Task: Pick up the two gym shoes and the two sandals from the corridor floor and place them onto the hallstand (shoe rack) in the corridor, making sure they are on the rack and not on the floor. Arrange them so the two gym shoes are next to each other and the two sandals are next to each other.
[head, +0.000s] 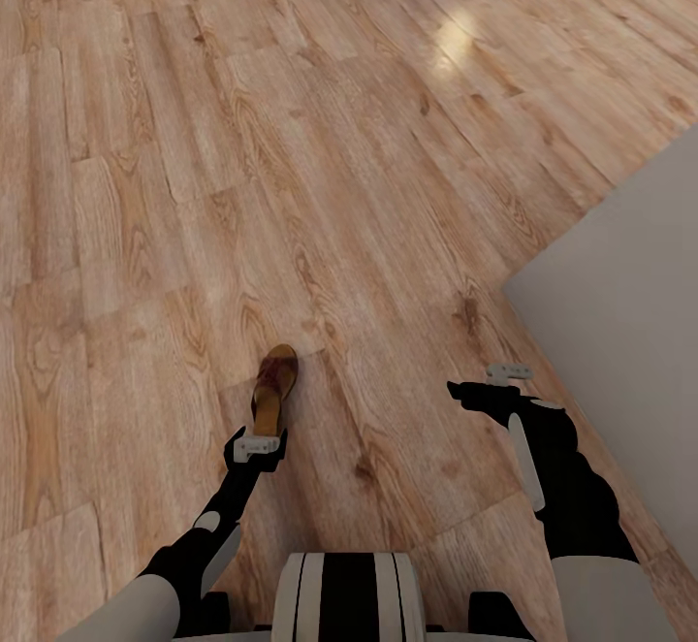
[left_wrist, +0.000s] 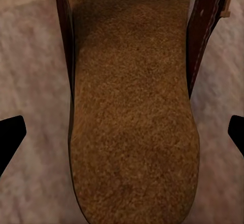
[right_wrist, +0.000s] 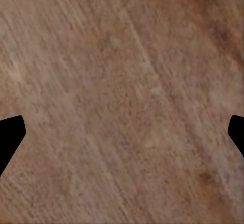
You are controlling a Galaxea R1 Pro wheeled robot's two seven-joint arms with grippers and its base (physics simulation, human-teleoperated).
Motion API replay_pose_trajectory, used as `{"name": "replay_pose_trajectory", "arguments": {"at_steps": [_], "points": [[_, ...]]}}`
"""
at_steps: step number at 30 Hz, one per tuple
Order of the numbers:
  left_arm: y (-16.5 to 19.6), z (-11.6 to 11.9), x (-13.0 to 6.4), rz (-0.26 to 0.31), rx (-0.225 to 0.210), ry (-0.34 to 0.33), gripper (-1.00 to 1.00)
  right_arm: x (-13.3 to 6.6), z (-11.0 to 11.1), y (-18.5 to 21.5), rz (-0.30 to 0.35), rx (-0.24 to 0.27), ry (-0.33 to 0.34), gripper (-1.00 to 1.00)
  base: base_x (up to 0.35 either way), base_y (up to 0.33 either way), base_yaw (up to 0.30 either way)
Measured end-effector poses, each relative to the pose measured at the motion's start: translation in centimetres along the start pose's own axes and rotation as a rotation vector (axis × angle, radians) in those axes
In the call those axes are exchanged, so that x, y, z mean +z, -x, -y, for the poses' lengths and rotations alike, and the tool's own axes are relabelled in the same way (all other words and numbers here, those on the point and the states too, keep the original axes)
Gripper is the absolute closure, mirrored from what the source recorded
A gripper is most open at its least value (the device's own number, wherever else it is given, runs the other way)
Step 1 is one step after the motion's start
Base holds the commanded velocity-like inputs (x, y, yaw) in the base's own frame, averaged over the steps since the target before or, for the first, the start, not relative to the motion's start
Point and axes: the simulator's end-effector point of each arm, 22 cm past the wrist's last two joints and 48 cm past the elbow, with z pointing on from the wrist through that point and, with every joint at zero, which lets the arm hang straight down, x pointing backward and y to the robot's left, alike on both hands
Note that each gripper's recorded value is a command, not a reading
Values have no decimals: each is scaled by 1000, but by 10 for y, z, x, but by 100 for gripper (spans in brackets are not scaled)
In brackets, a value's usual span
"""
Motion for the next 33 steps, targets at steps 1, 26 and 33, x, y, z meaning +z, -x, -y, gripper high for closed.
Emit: {"name": "replay_pose_trajectory", "arguments": {"at_steps": [1,26,33], "points": [[0,0,0,0,0,0,-100,0,0,0,0,0,0,-100,2,0,0],[-38,0,1,-60,-7,1,-100,23,5,-32,-61,3,-7,-100,0,0,0],[-38,-1,1,-60,-7,2,-100,23,5,-32,-61,3,-7,-100,0,0,0]]}}
